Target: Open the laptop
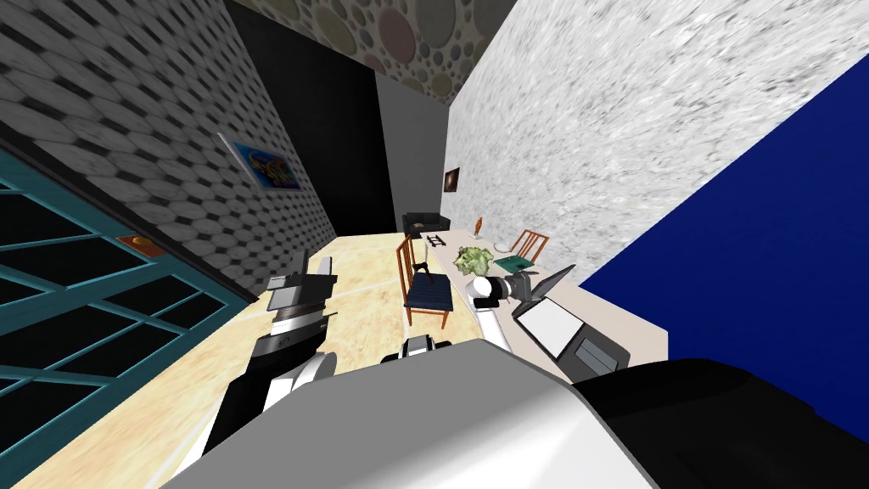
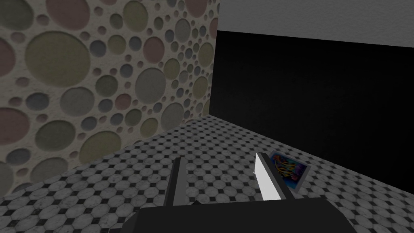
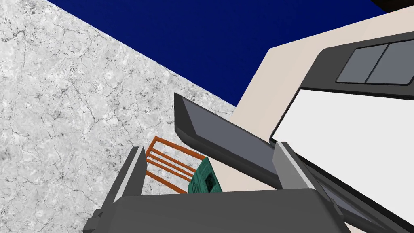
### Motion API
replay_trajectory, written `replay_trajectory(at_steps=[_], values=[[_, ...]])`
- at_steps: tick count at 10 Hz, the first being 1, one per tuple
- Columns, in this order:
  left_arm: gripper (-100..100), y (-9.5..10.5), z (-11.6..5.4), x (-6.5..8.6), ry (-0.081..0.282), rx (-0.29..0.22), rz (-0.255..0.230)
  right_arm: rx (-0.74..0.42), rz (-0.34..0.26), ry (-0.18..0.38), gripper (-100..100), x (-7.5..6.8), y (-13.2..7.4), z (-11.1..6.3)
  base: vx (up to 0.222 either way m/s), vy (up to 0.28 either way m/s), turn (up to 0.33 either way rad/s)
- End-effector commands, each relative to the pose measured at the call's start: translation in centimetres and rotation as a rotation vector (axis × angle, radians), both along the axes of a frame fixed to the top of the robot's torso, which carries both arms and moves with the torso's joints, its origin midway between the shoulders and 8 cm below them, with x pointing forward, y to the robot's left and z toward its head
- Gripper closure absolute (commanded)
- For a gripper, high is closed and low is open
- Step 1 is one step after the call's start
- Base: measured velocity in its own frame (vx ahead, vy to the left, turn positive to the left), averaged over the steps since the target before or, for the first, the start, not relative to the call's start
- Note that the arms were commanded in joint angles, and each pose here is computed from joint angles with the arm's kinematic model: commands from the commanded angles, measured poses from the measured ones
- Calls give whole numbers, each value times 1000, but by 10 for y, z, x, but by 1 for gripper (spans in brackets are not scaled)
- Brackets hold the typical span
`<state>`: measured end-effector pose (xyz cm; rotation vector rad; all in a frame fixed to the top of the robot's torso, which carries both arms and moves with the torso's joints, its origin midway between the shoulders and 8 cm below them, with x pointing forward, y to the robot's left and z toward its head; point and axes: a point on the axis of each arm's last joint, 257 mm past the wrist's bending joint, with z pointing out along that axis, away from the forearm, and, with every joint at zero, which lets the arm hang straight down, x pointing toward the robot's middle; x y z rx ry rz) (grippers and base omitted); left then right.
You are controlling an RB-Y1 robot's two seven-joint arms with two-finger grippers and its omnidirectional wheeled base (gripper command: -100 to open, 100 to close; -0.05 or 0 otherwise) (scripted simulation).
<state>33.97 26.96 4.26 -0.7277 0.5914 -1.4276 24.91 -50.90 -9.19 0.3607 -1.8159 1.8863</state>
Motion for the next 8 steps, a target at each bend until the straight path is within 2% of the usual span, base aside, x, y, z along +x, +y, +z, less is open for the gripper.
replay_trajectory(at_steps=[1, 2, 3, 4, 5, 8], values=[[0, 0, 0, 0, 0, 0, 0, 20, -21, -7, -100, -6, 1, -6, 0, 0, 0], [0, 0, 0, 0, 0, 0, 0, 23, -26, -8, -100, -8, 1, -7, 0, 0, 0], [0, 0, 0, 0, 0, 0, 0, 22, -26, -8, 100, -7, 1, -7, 0, 0, 0], [0, 0, 0, 0, 0, 0, 0, 41, -16, -81, 100, -12, 0, -9, -36, -7, -43], [0, 0, 0, 0, 0, 0, 0, 41, -16, -83, 100, -12, 0, -9, -47, -9, -43], [0, 0, 0, 0, 0, 0, 0, 67, -3, -198, 100, -19, -2, -13, -43, 0, -27]])
